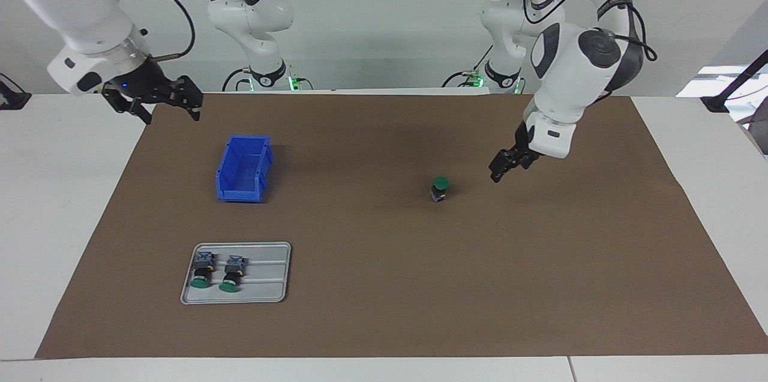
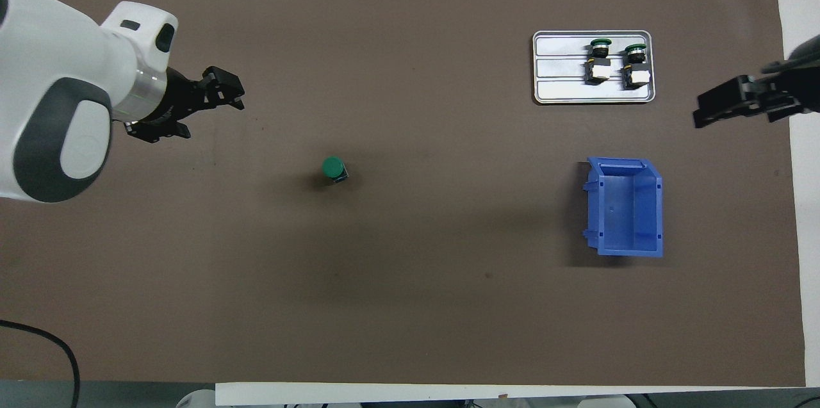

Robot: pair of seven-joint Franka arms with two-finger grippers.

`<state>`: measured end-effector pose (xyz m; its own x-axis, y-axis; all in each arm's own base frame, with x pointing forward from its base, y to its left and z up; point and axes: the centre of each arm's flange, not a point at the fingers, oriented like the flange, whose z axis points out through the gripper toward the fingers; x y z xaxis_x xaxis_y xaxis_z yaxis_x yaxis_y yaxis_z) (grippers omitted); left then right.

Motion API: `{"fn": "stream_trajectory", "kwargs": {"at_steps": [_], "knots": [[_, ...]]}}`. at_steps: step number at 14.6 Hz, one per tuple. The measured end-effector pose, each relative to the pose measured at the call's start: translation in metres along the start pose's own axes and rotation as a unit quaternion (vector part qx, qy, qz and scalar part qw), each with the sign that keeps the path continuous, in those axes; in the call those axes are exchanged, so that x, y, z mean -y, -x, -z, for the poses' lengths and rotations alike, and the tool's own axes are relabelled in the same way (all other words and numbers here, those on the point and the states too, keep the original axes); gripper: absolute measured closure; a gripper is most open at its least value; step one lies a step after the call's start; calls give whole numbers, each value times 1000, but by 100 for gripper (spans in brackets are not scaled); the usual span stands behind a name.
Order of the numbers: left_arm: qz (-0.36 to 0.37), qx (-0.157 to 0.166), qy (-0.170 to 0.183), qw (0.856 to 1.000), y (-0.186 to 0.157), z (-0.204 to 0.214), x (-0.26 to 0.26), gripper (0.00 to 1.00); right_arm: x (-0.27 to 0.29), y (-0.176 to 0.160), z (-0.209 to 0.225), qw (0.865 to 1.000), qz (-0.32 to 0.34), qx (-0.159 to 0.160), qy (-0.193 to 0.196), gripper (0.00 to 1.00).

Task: Place and press button with both arms

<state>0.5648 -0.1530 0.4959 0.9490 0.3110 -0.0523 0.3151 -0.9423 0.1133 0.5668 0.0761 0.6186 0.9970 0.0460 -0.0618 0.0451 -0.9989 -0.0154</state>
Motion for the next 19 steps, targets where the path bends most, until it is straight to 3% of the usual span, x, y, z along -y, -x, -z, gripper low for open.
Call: {"fn": "stream_trajectory", "kwargs": {"at_steps": [4,10,13,16,19], "knots": [[-43,25,-33,998,-12,42,56,0,196,-5,-40,999,-21,-24,-12,1],[-104,56,-53,992,3,99,98,0,420,3,-166,997,-43,-48,-35,1],[-110,58,-53,991,17,117,105,0,459,4,-218,996,-20,-74,-40,1],[-111,66,-56,990,21,117,106,0,455,-5,-245,996,25,-78,-25,1],[-111,74,-58,989,22,111,107,0,448,-14,-260,993,51,-99,-39,1]]}}
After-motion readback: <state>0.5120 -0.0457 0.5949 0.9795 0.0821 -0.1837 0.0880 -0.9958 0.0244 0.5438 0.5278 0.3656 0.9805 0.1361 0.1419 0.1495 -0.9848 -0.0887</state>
